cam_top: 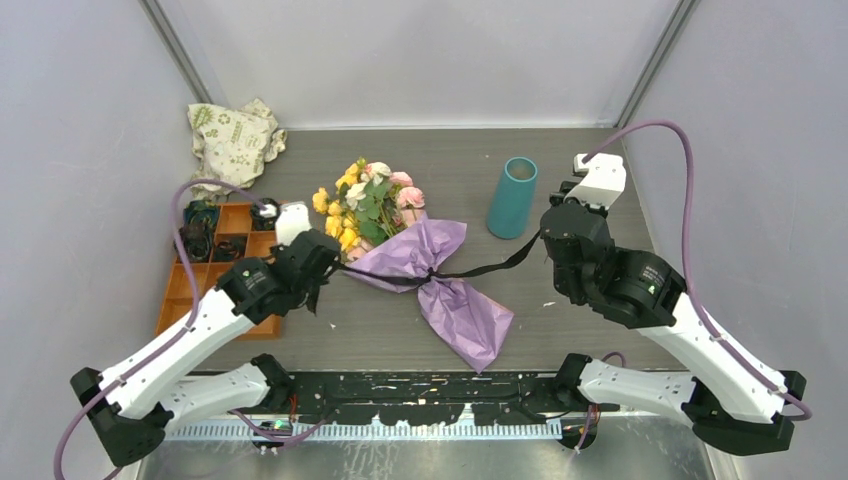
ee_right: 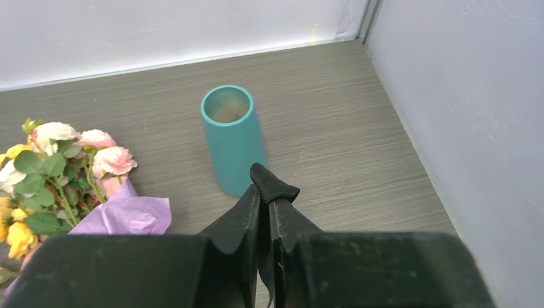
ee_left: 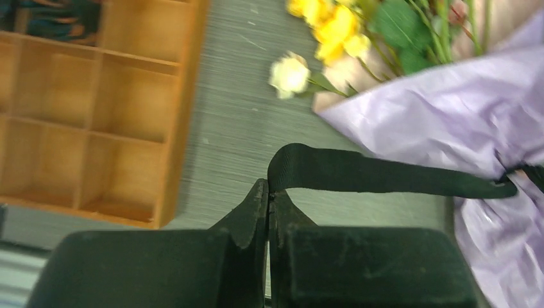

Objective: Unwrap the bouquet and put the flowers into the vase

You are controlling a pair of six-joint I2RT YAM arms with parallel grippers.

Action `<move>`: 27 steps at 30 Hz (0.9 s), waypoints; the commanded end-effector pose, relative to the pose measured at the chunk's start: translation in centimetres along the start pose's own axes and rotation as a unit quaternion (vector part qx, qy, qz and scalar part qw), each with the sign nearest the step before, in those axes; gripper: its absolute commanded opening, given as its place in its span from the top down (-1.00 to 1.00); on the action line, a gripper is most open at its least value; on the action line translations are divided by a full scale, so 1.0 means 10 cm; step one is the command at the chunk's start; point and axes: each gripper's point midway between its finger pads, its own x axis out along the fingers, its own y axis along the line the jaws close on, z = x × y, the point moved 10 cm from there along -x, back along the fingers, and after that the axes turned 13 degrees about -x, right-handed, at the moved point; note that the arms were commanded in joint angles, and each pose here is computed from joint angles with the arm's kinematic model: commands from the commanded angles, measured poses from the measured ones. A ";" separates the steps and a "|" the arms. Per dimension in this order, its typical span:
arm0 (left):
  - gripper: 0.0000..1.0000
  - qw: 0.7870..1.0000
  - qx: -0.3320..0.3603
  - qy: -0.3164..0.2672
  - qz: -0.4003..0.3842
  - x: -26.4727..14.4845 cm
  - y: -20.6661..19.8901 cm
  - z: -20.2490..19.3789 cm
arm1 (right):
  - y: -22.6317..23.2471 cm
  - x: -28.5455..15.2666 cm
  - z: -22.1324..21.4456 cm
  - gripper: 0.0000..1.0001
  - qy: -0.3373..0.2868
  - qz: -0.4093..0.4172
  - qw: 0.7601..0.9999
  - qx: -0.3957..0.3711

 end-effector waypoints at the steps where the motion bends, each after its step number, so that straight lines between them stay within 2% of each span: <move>1: 1.00 0.988 -0.064 -0.099 0.096 -0.19 0.29 0.24 | -0.18 -0.02 0.02 0.68 -0.011 -0.062 0.998 0.016; 4: 0.95 0.986 -0.068 -0.109 0.103 -0.23 0.34 0.27 | -0.25 0.00 0.01 0.62 -0.009 -0.099 0.995 0.010; 6: 0.79 0.986 -0.067 -0.109 0.108 -0.22 0.35 0.26 | -0.28 0.03 -0.01 0.46 -0.004 -0.124 0.992 0.008; 11: -0.06 0.992 -0.052 -0.087 0.073 -0.18 0.27 0.23 | -0.24 0.17 -0.10 -0.11 0.033 -0.156 0.987 -0.010; 13: -0.30 0.996 -0.046 -0.074 0.029 -0.18 0.19 0.22 | -0.18 0.22 -0.13 -0.35 0.046 -0.142 0.989 -0.016; 17: -0.36 0.993 -0.040 -0.050 -0.098 -0.18 0.00 0.18 | 0.05 0.28 -0.14 -0.43 0.058 -0.055 0.997 0.005; 20: -0.29 0.977 -0.036 -0.027 -0.208 -0.16 -0.21 0.12 | 0.30 0.30 -0.18 -0.42 0.065 0.057 0.996 0.035; 23: -0.25 0.964 -0.020 0.012 -0.264 -0.04 -0.44 0.02 | 0.61 0.33 -0.29 -0.42 0.091 0.165 0.980 0.058; 27: -0.24 0.953 -0.005 0.070 -0.295 0.19 -0.70 -0.18 | 1.09 0.41 -0.63 -0.42 0.170 0.273 0.944 0.073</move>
